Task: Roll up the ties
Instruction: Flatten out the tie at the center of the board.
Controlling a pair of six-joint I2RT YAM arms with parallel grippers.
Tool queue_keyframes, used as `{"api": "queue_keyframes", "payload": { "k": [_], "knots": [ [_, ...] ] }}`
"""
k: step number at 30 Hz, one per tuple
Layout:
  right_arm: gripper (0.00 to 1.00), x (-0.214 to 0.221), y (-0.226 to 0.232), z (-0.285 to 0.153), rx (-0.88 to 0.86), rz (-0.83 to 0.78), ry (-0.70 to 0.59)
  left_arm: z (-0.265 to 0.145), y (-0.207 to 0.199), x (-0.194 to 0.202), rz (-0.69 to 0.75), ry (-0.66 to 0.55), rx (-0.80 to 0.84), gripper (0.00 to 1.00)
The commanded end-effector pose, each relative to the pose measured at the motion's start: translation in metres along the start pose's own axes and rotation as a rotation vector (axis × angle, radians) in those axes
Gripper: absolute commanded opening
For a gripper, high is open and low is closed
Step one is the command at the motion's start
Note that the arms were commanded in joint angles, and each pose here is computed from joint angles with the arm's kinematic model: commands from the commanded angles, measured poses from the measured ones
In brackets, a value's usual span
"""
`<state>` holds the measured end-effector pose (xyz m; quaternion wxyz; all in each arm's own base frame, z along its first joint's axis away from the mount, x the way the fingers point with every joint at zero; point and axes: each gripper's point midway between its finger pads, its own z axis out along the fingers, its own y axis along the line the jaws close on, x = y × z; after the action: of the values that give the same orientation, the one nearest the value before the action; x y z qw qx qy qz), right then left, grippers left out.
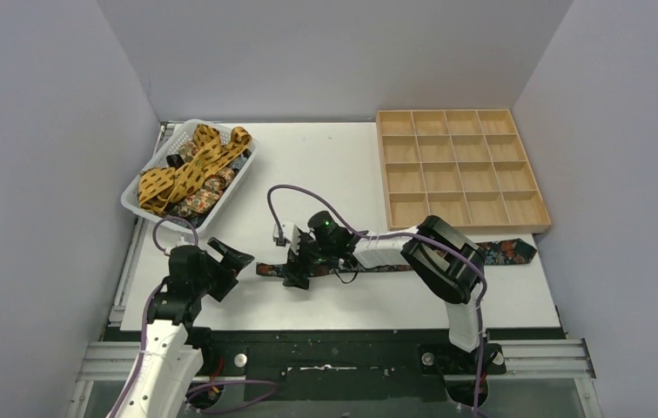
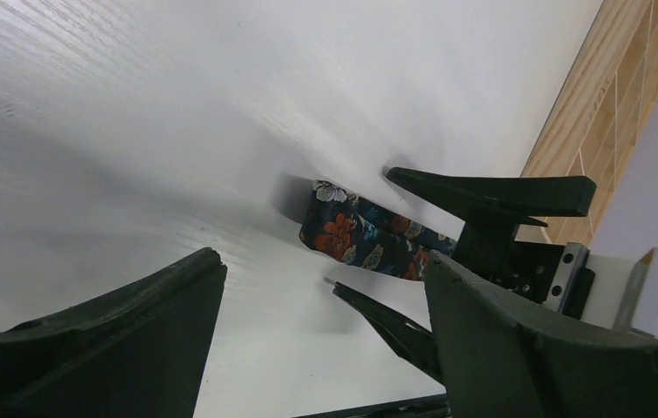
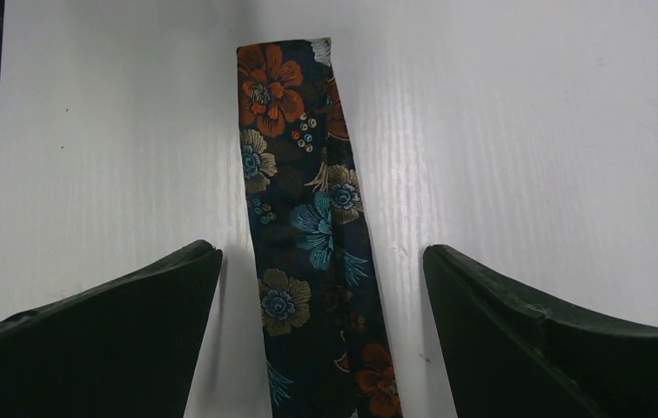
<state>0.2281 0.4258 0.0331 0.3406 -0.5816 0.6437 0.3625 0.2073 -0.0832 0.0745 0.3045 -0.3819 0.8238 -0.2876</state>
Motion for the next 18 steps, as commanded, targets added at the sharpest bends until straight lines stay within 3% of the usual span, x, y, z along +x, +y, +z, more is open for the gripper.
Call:
{"api": "queue_keyframes", "payload": {
  "k": [1,7,12,16,18],
  "knots": [
    [0.88,-0.019,-0.002,0.013,-0.043,-0.088,-0.067,-0.006,-0.014,-0.005,-0.006,-0.01,0.04,0.82],
    [0.6,0.01,-0.001,0.014,-0.053,-0.097,0.02,0.001,-0.018,0.0,0.009,0.009,0.098,0.82],
    [0.38,0.023,0.026,0.008,-0.166,-0.073,0.03,0.01,-0.013,0.004,0.017,0.016,0.119,0.81],
    [0.23,0.02,0.049,0.004,-0.246,-0.058,0.021,0.016,-0.005,0.012,0.013,0.042,0.12,0.8],
    [0.25,0.017,0.056,0.003,-0.268,-0.046,0.014,0.017,-0.002,0.015,0.014,0.05,0.122,0.79]
  ]
}}
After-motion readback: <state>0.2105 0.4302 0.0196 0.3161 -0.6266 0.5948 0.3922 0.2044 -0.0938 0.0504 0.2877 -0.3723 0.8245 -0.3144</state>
